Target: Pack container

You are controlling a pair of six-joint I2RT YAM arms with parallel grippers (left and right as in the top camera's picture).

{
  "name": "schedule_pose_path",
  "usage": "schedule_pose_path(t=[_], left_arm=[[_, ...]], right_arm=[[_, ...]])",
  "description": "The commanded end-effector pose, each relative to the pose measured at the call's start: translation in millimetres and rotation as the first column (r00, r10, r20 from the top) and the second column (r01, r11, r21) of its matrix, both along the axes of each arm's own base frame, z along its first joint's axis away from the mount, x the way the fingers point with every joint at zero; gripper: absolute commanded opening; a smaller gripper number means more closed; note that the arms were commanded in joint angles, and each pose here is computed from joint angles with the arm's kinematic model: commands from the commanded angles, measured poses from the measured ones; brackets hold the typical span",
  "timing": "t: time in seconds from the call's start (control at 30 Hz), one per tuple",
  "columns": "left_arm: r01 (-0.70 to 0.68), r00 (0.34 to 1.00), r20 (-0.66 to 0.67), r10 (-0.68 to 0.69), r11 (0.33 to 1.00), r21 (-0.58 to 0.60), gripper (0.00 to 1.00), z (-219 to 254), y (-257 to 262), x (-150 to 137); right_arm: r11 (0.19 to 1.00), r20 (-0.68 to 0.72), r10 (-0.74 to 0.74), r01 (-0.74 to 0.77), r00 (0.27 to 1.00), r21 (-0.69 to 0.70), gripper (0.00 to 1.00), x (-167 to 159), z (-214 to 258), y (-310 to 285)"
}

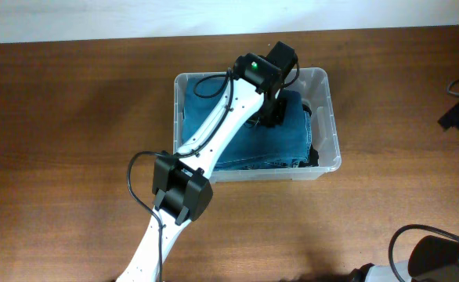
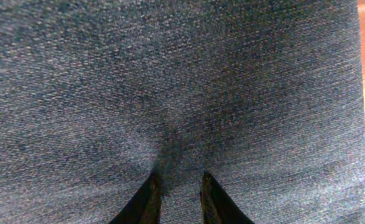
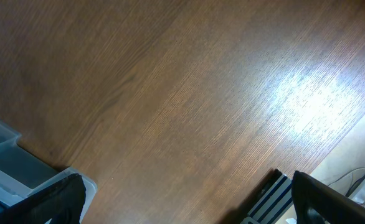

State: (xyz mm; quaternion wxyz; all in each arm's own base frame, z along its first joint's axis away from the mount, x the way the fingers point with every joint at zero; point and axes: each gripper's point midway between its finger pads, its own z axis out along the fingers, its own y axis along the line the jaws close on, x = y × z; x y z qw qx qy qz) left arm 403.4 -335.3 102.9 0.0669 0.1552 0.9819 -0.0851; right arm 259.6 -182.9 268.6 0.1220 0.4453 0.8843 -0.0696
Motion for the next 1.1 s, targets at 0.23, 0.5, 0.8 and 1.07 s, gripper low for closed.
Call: schedule_pose_path(t=[0.23,0.5,0.8,1.07], left_arm=[[-0.052,0.998,-0.030,0.049,0.994,-0.098,0.23,60.8,46.8,11.0],[-0.039,0.999,-0.008,0.038,0.985,-0.169,0.23,96.3,73.6,13.5],[-0.080,0.975,-0.199,0.104,0.989,0.124,0.23,16.7,120.7,-10.0],[-0.104,0.939,-0.301,0.168,0.971,0.217,0.23,-14.7,153.0,-22.9]], right_arm=[[1.000,0.008,-0.018,0.018,1.000,-0.005,0.99,-2.4,2.3,-1.5],[1.000,0.008,-0.018,0.018,1.000,-0.005,0.99,-2.4,2.3,-1.5],[1.000,0.008,-0.018,0.018,1.000,-0.005,0.99,-2.4,2.3,-1.5],[1.000,0.008,-0.018,0.018,1.000,-0.005,0.98,-2.4,2.3,-1.5]])
